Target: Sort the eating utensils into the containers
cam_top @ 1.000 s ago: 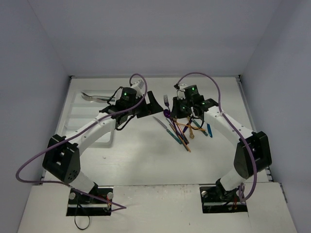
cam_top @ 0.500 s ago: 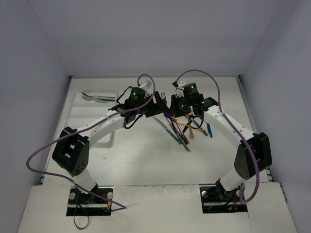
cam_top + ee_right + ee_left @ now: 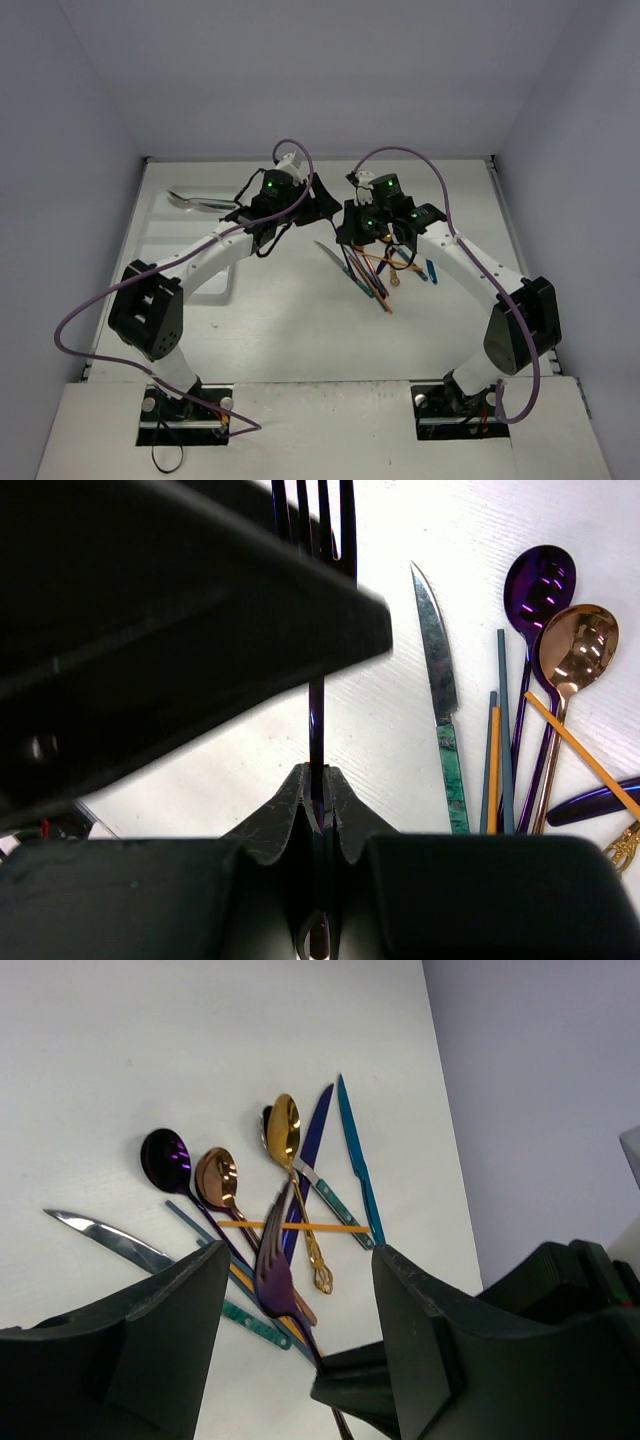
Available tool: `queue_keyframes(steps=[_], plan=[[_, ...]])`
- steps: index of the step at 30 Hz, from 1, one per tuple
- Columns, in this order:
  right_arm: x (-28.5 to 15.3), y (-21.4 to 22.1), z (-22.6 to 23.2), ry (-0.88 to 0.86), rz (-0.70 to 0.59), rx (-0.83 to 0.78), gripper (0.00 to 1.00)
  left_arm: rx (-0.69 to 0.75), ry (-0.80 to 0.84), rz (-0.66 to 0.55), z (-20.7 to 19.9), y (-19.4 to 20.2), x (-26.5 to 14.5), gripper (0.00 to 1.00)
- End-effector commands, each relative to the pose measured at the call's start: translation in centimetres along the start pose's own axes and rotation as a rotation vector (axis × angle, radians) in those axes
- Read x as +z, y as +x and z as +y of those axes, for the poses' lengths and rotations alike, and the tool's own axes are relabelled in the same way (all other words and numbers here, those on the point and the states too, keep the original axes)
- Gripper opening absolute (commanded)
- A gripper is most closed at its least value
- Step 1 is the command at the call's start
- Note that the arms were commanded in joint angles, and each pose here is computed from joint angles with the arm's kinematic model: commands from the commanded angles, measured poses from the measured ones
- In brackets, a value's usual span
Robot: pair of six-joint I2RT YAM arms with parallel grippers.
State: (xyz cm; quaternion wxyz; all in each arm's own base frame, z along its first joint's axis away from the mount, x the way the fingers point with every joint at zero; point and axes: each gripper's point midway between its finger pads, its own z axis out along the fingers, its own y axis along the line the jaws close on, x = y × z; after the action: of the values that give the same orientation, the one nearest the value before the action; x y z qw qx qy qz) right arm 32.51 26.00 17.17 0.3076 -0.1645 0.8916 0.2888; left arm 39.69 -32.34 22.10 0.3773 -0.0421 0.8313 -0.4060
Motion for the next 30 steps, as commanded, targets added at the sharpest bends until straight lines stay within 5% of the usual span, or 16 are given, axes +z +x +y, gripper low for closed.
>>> queue_keyframes(steps=[1,11,18,23,30], plan=[[-2.5,-3.2,2.4,-0.067,-0.11,-0.035,0.0,0.081,0.092,-0.121,-2.8,-4.4,-0.8,0.52],[-2.4,-3.1,2.5,-0.072,-0.104,-0.033,0.0,0.168,0.117,-0.103,-3.0,-4.3,-0.7,0.32],[-2.1,-2.8,2.5,-0.077,-0.092,-0.027,0.01,0.267,0.163,-0.115,-4.0,-4.6,-1.0,0.0],[-2.0,-3.1,1.2,-0.014,-0.109,-0.01,0.54,0.275,0.095,-0.174,-2.0,-6.6,-1.5,0.0],[-4.2,-4.5,-1.6,0.128,-0.202,0.014,0.61,0.236,-0.117,-0.369,6.1,-15.0,-4.3,0.0]])
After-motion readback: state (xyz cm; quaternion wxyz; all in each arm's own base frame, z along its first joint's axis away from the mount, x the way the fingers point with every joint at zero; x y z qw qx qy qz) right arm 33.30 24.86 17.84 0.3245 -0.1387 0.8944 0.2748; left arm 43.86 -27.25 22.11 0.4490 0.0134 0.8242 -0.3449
